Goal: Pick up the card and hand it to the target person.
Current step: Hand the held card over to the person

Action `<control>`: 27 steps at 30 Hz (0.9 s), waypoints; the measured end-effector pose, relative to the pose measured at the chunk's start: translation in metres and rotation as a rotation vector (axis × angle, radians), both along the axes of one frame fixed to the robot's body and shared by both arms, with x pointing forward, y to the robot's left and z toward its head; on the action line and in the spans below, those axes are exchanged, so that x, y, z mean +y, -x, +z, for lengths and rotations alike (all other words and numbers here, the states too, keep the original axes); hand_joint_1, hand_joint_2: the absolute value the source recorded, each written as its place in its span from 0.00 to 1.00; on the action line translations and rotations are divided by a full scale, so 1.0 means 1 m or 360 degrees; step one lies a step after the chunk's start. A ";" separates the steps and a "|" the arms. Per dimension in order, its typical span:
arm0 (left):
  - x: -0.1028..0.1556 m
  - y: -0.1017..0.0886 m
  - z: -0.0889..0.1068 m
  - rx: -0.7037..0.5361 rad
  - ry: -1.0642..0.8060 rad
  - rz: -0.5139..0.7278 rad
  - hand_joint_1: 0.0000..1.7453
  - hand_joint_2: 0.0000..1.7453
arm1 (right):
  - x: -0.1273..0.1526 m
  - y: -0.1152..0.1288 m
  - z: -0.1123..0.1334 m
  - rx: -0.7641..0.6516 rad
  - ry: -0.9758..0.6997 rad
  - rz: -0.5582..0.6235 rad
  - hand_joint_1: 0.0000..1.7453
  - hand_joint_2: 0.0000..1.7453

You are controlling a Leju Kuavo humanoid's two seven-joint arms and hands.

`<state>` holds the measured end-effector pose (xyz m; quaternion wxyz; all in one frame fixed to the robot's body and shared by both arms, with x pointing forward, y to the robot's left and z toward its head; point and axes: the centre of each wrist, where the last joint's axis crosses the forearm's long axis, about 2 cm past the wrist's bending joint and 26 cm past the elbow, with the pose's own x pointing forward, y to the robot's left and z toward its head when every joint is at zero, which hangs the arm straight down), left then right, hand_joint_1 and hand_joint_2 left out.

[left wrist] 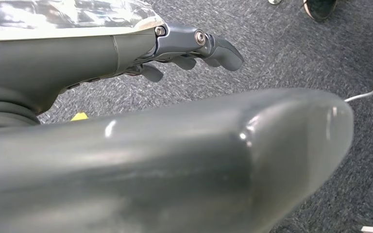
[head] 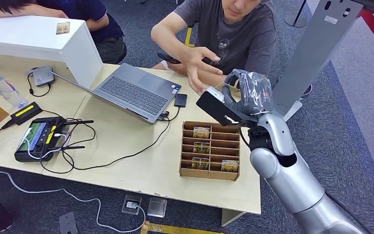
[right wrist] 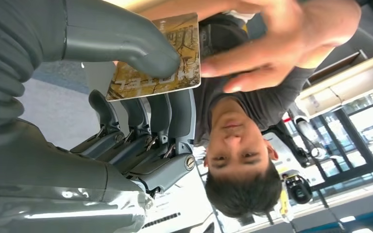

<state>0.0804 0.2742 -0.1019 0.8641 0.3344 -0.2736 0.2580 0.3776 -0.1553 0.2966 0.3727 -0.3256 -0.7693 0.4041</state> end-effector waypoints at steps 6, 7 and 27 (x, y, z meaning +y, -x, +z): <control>-0.001 -0.001 0.000 -0.0007 -0.0003 0.0002 0.00 0.00 | -0.001 -0.022 0.001 0.0002 -0.0037 -0.0039 0.88 1.00; -0.001 -0.001 0.000 -0.0007 -0.0004 0.0002 0.00 0.00 | 0.000 -0.025 0.001 0.0007 -0.0043 -0.0041 0.88 1.00; -0.001 -0.002 0.001 -0.0028 -0.0049 -0.0006 0.00 0.00 | 0.033 -0.050 -0.019 0.0105 -0.0043 0.0014 0.00 1.00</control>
